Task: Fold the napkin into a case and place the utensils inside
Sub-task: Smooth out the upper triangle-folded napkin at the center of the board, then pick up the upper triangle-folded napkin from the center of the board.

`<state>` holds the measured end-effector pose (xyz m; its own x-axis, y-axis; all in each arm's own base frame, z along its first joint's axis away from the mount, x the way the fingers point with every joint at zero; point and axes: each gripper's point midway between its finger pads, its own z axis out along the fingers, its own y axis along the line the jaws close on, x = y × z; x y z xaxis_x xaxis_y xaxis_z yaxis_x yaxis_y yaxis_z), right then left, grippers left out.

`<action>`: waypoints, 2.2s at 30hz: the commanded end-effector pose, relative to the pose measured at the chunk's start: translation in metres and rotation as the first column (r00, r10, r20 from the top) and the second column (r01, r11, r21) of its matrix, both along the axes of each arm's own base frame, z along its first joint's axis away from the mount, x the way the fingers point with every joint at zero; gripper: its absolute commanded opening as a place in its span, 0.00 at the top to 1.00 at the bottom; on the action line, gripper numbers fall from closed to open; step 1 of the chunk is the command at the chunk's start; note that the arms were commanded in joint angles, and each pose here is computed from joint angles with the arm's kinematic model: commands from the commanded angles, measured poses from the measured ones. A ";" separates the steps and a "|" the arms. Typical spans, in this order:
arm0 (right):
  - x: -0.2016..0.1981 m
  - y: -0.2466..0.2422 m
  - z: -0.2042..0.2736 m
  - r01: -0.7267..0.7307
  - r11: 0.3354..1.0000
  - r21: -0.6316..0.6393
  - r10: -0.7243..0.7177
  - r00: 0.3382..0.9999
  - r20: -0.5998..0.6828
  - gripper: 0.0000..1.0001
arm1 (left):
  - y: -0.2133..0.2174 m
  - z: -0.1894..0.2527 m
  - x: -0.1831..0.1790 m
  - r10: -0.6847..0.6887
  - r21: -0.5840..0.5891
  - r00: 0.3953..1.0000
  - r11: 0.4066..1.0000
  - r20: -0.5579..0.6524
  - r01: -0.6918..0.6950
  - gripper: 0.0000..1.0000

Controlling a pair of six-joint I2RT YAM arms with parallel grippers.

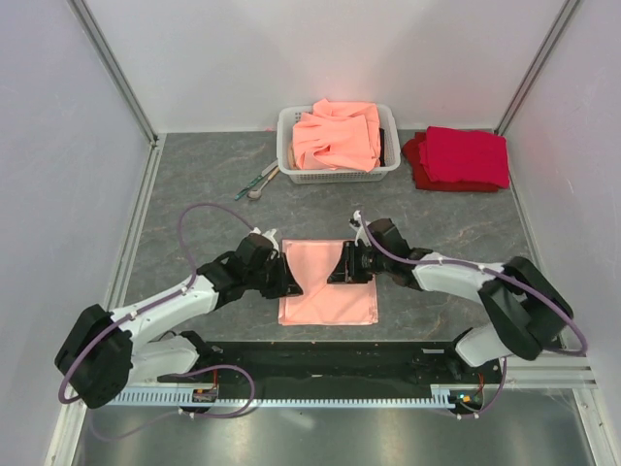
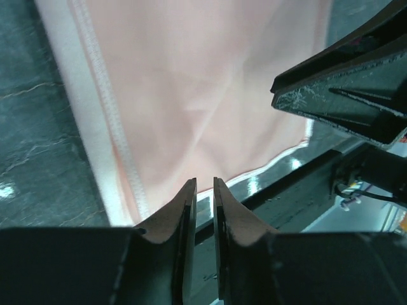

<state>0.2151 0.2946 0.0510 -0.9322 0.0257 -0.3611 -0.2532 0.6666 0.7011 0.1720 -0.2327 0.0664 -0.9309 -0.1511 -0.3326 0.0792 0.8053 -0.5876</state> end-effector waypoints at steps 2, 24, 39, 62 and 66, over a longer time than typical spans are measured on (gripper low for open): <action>-0.020 -0.029 0.006 0.032 0.997 -0.065 -0.031 0.999 0.017 0.66 | -0.028 0.016 0.000 -0.067 -0.078 0.997 0.995 0.024 0.069 0.76; -0.019 -0.141 -0.049 0.387 0.851 -0.355 -0.403 0.915 0.029 0.69 | -0.091 0.024 -0.024 -0.239 -0.143 0.971 0.961 0.006 0.238 0.67; 0.001 -0.062 0.038 0.097 0.860 -0.501 0.068 0.951 0.302 0.30 | 0.036 0.081 0.054 0.168 -0.074 0.976 0.985 0.137 -0.159 0.57; -0.085 0.042 -0.005 -0.218 0.722 -0.657 0.466 0.854 0.230 0.53 | 0.058 0.045 0.047 0.221 -0.088 0.975 0.972 0.026 -0.218 0.61; -0.087 0.040 -0.013 -0.227 0.711 -0.665 0.473 0.854 0.215 0.54 | 0.058 0.043 0.046 0.218 -0.086 0.976 0.973 0.021 -0.215 0.61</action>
<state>0.1250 0.3286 0.0362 -0.6484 -0.6028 -0.4651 -0.6886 0.7249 0.0205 0.2159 -0.1720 0.1047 -0.8622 -0.4056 -0.3035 -0.1324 0.7588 -0.6378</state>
